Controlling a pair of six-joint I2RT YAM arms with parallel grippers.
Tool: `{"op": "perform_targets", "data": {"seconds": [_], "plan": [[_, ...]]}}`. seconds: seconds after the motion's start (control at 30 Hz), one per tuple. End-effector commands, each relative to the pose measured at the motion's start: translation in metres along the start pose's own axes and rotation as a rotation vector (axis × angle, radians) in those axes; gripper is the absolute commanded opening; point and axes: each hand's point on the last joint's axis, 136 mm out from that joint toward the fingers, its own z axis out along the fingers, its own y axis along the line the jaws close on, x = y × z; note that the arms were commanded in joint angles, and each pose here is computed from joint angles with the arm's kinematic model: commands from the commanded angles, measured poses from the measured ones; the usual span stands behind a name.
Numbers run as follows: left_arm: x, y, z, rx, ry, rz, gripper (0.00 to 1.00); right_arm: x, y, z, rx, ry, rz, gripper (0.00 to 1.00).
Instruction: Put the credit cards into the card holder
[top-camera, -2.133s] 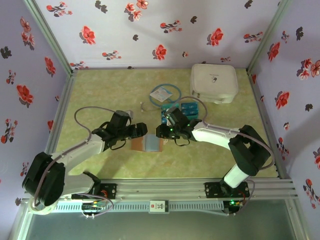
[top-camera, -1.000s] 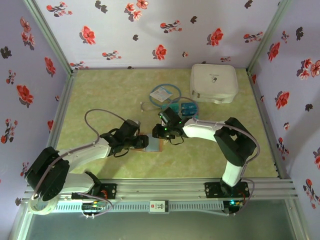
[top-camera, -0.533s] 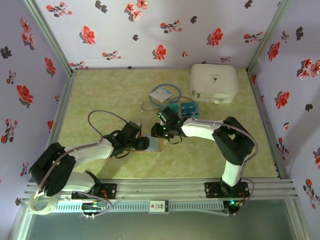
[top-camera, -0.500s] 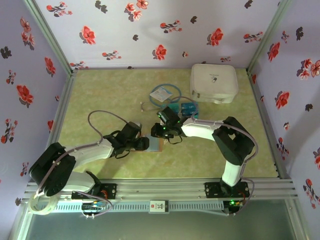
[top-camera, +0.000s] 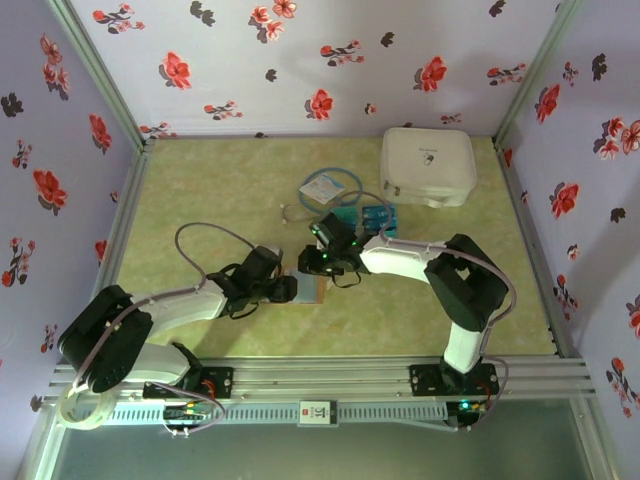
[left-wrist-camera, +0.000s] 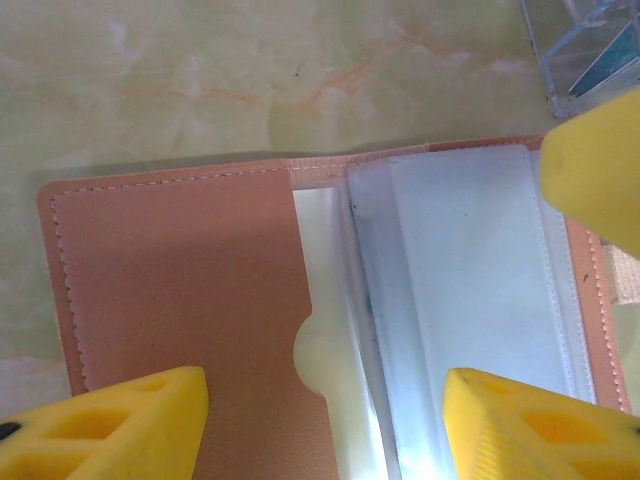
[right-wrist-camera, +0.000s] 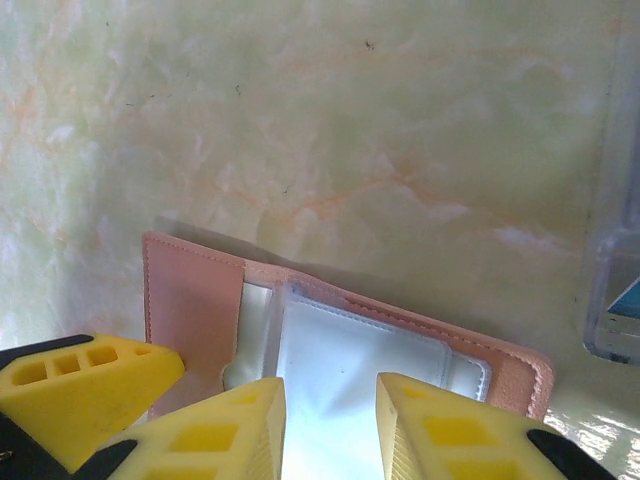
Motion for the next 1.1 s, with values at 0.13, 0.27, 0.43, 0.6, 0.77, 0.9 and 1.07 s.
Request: {"op": "perform_targets", "data": {"seconds": [0.13,0.27,0.43,0.6,0.77,0.9,1.07], "plan": [[0.004,0.005,0.003,-0.026,0.0,0.049,0.64,-0.003,0.003,0.0,0.026,-0.007,0.004,0.3],[0.006,0.007,0.003,-0.036,0.01,0.057,0.64,0.0,0.002,0.002,0.04,-0.002,0.004,0.3],[-0.001,0.005,-0.004,-0.049,0.005,0.075,0.64,0.004,-0.001,0.001,0.06,0.001,-0.002,0.3],[-0.014,-0.001,-0.018,-0.045,-0.015,0.089,0.64,0.005,-0.002,0.0,0.07,0.001,-0.004,0.3],[-0.016,-0.002,-0.026,-0.04,-0.02,0.086,0.64,0.004,-0.001,0.0,0.068,-0.001,-0.004,0.3],[-0.011,0.001,-0.025,-0.046,-0.01,0.082,0.64,0.004,-0.002,0.001,0.069,0.0,-0.004,0.3],[-0.004,0.004,-0.017,-0.051,0.001,0.083,0.64,0.005,-0.002,0.003,0.07,0.004,-0.006,0.3]]}}
